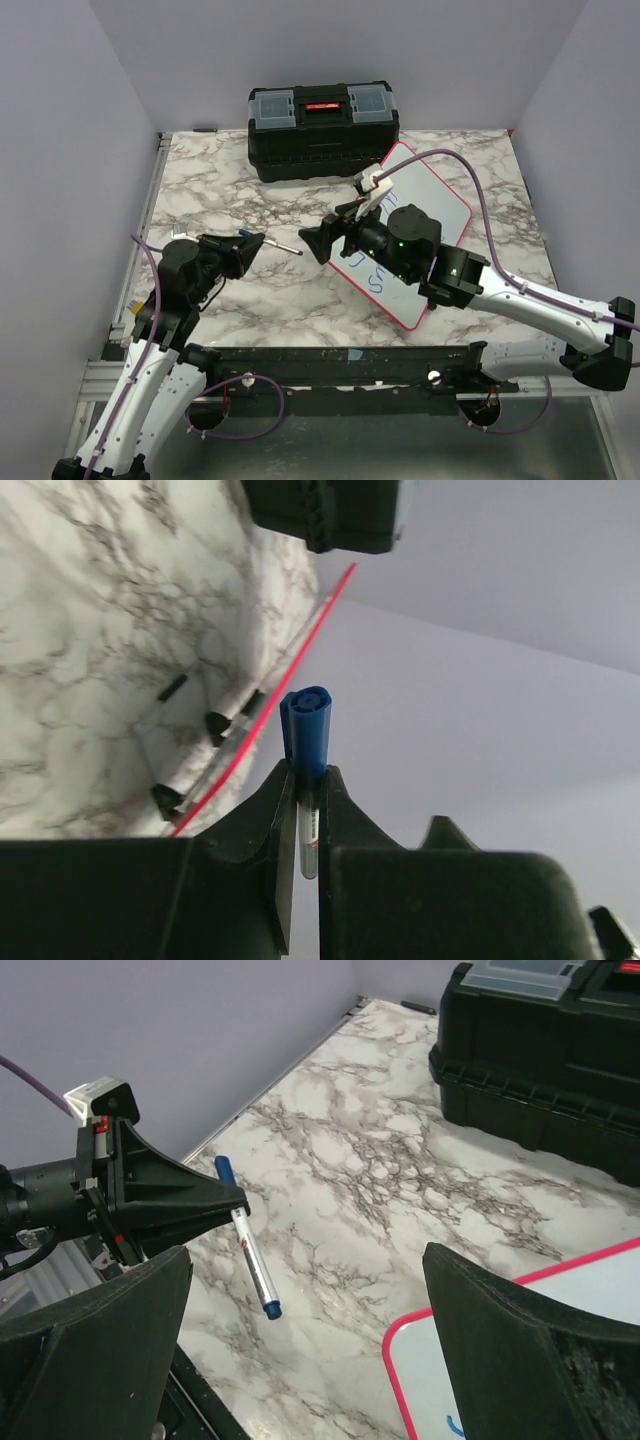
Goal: Write a sentence on the whiteboard
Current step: Place the whiteboard marker in the corner of the board.
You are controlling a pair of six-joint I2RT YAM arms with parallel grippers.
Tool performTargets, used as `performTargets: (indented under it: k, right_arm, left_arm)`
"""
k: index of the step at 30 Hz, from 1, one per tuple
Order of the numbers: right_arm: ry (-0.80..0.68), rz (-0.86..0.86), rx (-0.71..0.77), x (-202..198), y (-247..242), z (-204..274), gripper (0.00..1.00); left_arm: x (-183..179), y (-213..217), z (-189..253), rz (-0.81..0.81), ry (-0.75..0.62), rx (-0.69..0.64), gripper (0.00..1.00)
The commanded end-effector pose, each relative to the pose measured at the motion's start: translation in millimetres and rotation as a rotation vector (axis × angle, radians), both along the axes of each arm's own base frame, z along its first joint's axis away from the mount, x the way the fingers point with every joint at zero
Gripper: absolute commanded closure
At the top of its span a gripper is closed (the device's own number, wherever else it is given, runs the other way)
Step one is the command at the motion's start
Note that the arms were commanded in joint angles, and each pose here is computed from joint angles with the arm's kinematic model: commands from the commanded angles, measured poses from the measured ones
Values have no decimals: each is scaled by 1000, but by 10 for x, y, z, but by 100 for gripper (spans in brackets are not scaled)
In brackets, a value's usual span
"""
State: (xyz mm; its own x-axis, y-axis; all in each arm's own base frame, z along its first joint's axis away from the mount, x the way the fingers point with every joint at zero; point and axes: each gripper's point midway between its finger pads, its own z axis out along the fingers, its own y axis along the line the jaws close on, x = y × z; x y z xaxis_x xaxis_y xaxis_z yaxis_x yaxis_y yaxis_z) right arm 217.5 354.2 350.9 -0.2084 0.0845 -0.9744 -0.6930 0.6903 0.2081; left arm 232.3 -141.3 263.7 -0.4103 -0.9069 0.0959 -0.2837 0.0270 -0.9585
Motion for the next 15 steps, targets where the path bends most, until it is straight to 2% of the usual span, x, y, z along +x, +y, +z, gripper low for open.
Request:
performTargets:
  k: [1,9,15]
  right_arm:
    - [36,-88,-43,-4,-295,-60,0]
    - [75,-184,-75,-35,-673,-176,0]
    - [83,-230,-70,-61,-874,-231,0]
  left_arm:
    - [-55,135,-103,2,18,209,100]
    - [-92,267,-301,-77,39,510,100]
    - [-36,279,-500,-177,70,673,100]
